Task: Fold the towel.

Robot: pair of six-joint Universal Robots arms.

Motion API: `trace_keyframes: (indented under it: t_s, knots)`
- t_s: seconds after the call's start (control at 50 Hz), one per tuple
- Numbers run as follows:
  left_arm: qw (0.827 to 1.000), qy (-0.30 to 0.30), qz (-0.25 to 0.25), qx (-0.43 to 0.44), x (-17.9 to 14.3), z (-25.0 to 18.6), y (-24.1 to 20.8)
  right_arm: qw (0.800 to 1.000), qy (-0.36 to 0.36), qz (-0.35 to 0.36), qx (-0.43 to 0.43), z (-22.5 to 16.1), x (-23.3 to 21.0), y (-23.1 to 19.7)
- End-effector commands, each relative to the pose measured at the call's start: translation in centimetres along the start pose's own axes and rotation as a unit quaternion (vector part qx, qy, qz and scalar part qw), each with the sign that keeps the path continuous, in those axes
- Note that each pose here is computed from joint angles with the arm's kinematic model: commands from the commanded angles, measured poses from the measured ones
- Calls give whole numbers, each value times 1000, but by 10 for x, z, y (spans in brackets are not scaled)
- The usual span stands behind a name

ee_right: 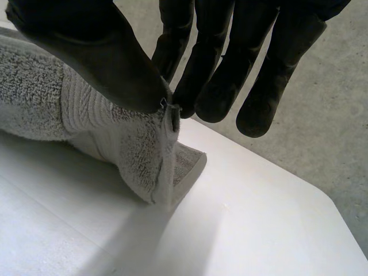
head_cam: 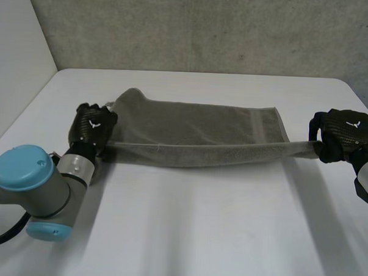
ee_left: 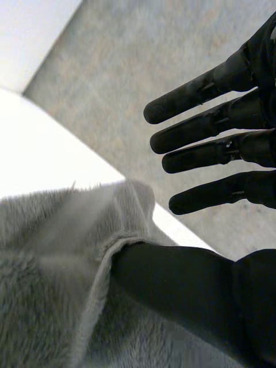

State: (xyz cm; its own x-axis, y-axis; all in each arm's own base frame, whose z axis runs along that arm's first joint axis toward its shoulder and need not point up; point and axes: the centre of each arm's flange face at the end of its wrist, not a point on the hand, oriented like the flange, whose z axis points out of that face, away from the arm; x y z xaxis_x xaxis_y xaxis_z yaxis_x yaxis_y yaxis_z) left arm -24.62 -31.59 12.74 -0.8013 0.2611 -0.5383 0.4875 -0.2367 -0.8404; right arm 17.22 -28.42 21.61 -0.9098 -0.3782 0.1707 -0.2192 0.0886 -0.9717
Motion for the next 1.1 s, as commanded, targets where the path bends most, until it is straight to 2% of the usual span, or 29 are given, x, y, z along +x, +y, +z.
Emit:
trace_keyframes:
  t_s: [0.02,0.18,0.36,0.62,0.74,0.78,0.82,0.84,0.88,0.9,0.94,1.0,1.04,1.1]
  knots:
    - [999,-27,9,17,-12,3,-9,1000,3,0,0,1,2,0]
    - [999,-31,8,-5,-27,-2,-3,1000,3,-3,2,2,4,0]
    - [999,-22,8,-25,-25,-7,3,1000,-1,-2,-16,7,4,12]
    - [994,-18,4,-106,-43,-16,29,1000,-4,-5,-15,7,2,12]
    - [993,-12,2,-115,-47,-22,25,1000,-10,-13,-19,7,-1,12]
    - [993,-4,0,-115,-51,-28,17,999,-10,-24,-18,8,0,11]
    - [994,-1,-1,-114,-56,-31,11,997,-17,-69,-20,7,0,5]
    - [994,7,-3,-113,-60,-37,5,997,-17,-69,-20,7,0,5]
    - [993,17,-5,-113,-62,-42,-1,990,-35,-125,-52,1,1,-1]
    - [993,17,-5,-113,-63,-42,-1,990,-35,-125,-52,1,1,-1]
    - [991,49,-14,-121,-64,-55,-11,977,-63,-180,-101,-9,0,-4]
    - [989,74,-23,-127,-71,-72,-30,969,-73,-197,-127,-14,4,-5]
    - [988,84,-28,-127,-75,-81,-41,956,-78,-229,-166,-25,16,-12]
    - [987,100,-35,-122,-83,-98,-61,952,-81,-245,-166,-38,23,-31]
